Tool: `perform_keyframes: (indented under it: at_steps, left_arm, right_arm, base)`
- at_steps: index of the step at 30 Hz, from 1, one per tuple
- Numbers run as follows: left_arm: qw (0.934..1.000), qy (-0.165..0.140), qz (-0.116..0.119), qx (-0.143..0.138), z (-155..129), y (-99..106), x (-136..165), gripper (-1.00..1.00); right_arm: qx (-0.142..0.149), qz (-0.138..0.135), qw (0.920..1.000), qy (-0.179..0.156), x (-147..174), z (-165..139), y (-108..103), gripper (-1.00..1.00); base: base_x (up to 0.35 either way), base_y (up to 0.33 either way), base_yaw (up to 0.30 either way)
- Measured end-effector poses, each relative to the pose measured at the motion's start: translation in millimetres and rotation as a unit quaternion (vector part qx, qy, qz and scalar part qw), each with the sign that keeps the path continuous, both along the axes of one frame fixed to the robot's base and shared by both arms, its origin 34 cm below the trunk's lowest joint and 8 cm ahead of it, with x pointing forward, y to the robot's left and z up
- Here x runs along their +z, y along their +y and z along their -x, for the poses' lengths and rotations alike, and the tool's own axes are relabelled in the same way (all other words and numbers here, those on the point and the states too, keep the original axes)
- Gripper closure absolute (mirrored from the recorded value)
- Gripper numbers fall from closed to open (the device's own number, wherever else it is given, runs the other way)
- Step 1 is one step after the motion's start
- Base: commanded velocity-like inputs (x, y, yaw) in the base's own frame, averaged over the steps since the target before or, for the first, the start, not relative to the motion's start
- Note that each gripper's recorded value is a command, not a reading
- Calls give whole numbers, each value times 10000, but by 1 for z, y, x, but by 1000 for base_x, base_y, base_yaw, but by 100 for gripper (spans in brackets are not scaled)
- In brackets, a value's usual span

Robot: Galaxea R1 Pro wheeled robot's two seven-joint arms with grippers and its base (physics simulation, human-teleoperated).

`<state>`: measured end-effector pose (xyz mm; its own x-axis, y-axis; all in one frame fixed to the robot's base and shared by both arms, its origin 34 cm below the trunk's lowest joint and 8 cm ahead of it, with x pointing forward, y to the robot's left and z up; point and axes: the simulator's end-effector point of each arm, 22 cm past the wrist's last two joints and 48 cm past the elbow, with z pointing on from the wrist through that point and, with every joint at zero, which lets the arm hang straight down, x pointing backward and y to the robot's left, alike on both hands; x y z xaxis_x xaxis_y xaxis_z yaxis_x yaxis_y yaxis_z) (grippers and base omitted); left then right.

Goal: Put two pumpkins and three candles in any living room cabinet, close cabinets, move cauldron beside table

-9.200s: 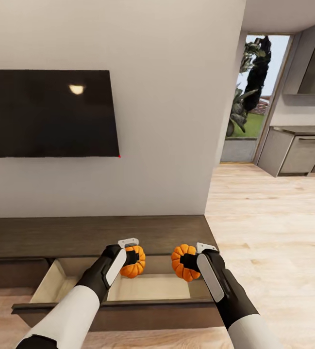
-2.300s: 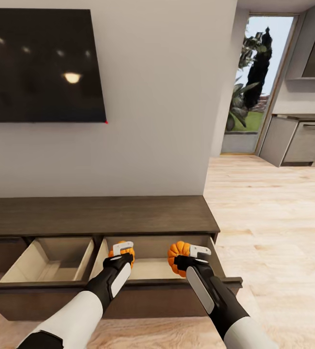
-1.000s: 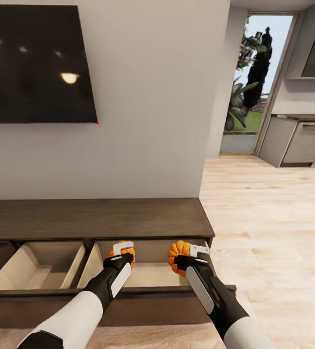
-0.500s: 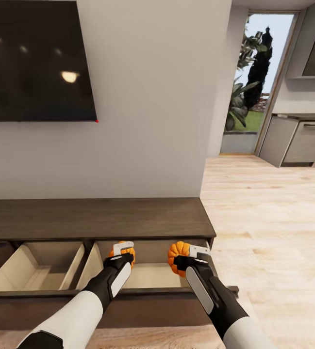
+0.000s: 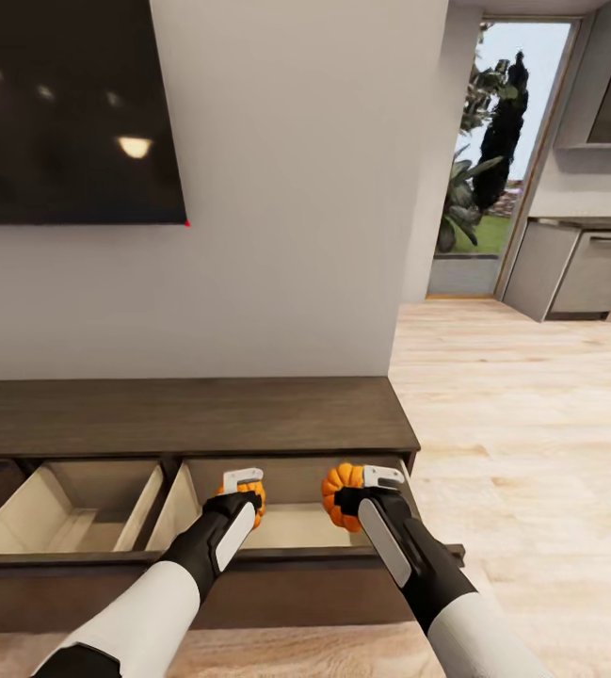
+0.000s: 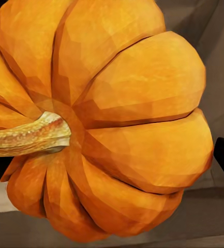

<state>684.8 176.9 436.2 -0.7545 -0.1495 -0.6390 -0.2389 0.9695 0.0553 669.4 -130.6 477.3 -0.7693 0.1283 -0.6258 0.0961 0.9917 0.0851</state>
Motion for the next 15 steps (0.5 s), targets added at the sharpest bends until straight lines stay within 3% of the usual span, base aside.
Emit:
perform_keyframes:
  at_steps: [9,15]
  left_arm:
    - [10000,-80,18,2,-1,-1,-5,100]
    - [10000,-62,18,-6,-1,-1,-5,100]
  right_arm:
    - [7,44,10000,22,-9,3,-1,100]
    - [6,40,10000,25,-9,3,-1,100]
  base:
    - [0,0,0]
    - [92,16,0]
